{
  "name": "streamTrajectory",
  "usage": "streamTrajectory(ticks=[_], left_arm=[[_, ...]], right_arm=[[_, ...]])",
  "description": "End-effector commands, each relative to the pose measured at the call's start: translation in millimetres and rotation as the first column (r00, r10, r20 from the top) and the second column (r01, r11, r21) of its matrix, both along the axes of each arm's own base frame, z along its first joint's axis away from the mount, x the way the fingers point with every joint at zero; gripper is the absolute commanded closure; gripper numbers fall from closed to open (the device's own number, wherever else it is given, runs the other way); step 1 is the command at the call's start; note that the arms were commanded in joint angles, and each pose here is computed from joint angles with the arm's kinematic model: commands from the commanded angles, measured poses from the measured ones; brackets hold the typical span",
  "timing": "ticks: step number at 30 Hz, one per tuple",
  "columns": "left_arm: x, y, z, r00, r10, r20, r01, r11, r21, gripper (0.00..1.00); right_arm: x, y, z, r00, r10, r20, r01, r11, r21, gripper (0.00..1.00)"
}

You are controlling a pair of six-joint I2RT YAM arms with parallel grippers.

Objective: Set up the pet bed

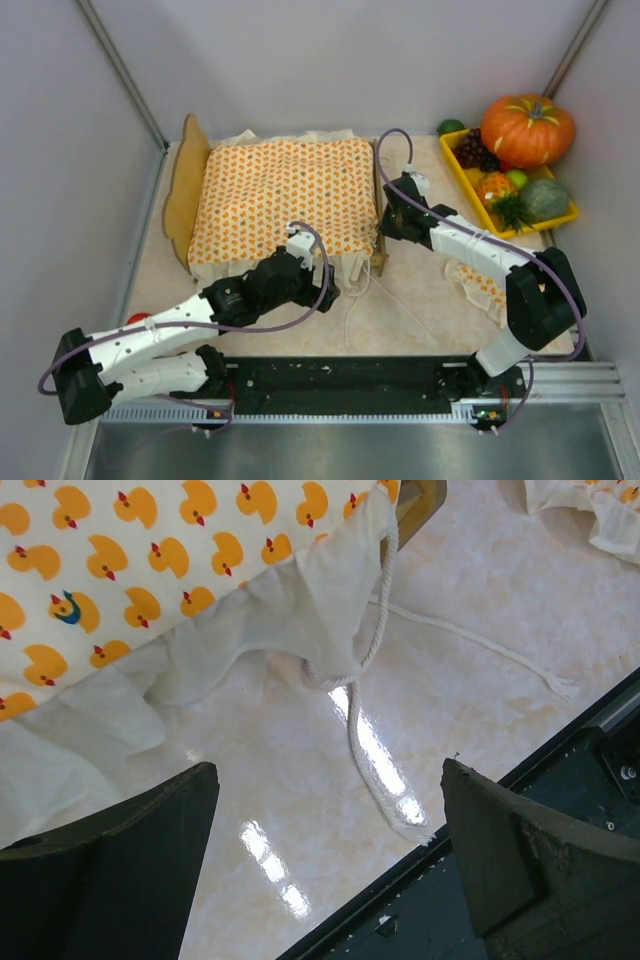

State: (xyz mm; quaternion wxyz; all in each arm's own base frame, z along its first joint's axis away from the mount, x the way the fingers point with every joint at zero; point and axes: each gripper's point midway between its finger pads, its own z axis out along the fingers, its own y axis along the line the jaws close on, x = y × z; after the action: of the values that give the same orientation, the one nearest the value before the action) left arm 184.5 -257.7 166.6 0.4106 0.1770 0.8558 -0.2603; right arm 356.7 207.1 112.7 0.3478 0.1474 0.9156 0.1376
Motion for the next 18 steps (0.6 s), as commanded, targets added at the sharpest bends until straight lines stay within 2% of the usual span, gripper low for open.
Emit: streamTrajectory(ticks=[1,2,3,5,6,9,12,15,18], left_arm=[[-1,-14,-10,1.000,-0.019,-0.006,0.018,1.000,-0.022,0.04],[-4,-17,-13,1.000,-0.027,-0.011,0.027,0.999,-0.019,0.04],[-5,-18,-17,0.999,-0.031,-0.020,0.031,0.999,-0.014,0.04],[-10,-21,-27,0.998,-0.039,-0.042,0.039,0.999,-0.012,0.04],[-9,-24,-27,0.998,-0.041,-0.043,0.040,0.999,-0.022,0.04],[-10,-29,-35,0.998,-0.037,-0.058,0.036,0.999,-0.028,0.04],[-8,-33,-38,0.998,-0.030,-0.063,0.028,0.999,-0.028,0.05],[-4,-33,-41,0.997,0.005,-0.073,-0.007,1.000,-0.026,0.07],[-2,-35,-38,0.997,0.022,-0.079,-0.026,0.999,-0.041,0.11]], right_arm=[[16,8,12,0.999,-0.026,0.038,0.022,0.995,0.098,0.91],[7,3,5,0.999,0.023,0.031,-0.025,0.998,0.058,0.84],[1,2,5,0.998,0.053,0.027,-0.055,0.997,0.055,0.69],[-17,-15,14,0.995,0.081,0.055,-0.083,0.996,0.025,0.51],[-24,-22,20,0.994,0.085,0.075,-0.087,0.996,0.016,0.38],[-56,-45,34,0.988,0.102,0.119,-0.102,0.995,-0.009,0.24],[-91,-53,35,0.984,0.140,0.113,-0.143,0.990,0.017,0.25],[-124,-42,26,0.970,0.225,0.096,-0.231,0.971,0.061,0.30],[-144,-28,21,0.962,0.260,0.088,-0.268,0.959,0.089,0.30]])
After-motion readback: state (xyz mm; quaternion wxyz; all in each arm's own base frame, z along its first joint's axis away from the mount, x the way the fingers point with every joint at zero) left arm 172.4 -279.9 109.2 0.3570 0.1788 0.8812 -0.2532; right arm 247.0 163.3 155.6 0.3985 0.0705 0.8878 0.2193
